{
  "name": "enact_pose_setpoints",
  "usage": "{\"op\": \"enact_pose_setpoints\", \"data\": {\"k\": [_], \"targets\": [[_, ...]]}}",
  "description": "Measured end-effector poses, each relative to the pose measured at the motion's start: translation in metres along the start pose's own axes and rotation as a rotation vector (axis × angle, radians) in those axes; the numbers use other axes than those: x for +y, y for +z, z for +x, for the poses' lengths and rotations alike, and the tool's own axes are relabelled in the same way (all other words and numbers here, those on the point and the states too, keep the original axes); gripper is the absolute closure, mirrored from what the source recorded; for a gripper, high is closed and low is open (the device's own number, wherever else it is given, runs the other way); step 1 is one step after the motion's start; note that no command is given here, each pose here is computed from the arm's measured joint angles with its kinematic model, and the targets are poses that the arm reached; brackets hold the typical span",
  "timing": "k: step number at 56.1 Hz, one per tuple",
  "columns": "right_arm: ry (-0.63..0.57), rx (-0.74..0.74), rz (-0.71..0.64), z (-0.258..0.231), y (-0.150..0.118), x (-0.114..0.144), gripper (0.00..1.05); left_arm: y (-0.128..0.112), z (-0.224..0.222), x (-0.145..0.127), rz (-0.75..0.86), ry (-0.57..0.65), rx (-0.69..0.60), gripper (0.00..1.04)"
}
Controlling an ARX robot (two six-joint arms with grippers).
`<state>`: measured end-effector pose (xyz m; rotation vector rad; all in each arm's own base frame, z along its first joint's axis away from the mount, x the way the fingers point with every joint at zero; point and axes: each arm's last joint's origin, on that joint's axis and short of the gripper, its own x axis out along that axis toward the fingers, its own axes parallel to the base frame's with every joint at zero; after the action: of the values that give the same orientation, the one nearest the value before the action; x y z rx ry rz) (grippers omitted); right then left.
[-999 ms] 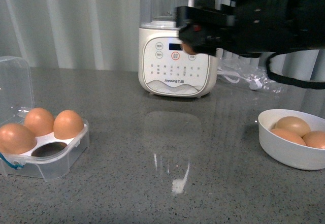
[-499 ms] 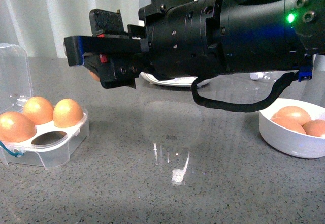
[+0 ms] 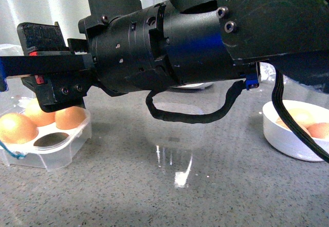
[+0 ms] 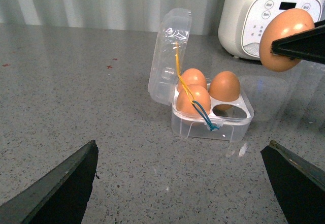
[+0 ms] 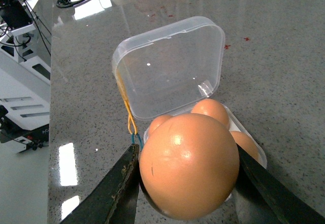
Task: Put egg into box
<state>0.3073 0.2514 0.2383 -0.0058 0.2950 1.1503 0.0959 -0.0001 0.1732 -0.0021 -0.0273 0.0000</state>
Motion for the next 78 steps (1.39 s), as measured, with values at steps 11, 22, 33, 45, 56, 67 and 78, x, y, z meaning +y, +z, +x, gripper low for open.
{"op": "enact_pose_setpoints", "data": {"k": [11, 22, 33, 45, 56, 67, 78], "targets": [[0.0, 0.036, -0.009, 0.014, 0.0, -0.001, 0.61, 0.0, 0.0, 0.0, 0.0, 0.0, 0.0, 0.07], [0.008, 0.075, -0.017, 0.026, -0.003, -0.001, 0.61, 0.0, 0.0, 0.0, 0.0, 0.0, 0.0, 0.07], [0.002, 0.124, -0.028, 0.028, -0.009, 0.0, 0.61, 0.0, 0.0, 0.0, 0.0, 0.0, 0.0, 0.07], [0.011, 0.147, -0.054, 0.028, -0.011, 0.001, 0.61, 0.0, 0.0, 0.0, 0.0, 0.0, 0.0, 0.07], [0.025, 0.146, -0.061, 0.028, -0.011, 0.001, 0.61, 0.0, 0.0, 0.0, 0.0, 0.0, 0.0, 0.07], [0.025, 0.149, -0.07, 0.029, -0.012, 0.002, 0.61, 0.0, 0.0, 0.0, 0.0, 0.0, 0.0, 0.07], [0.026, 0.155, -0.076, 0.03, -0.014, 0.001, 0.45, 0.0, 0.0, 0.0, 0.0, 0.0, 0.0, 0.07]]}}
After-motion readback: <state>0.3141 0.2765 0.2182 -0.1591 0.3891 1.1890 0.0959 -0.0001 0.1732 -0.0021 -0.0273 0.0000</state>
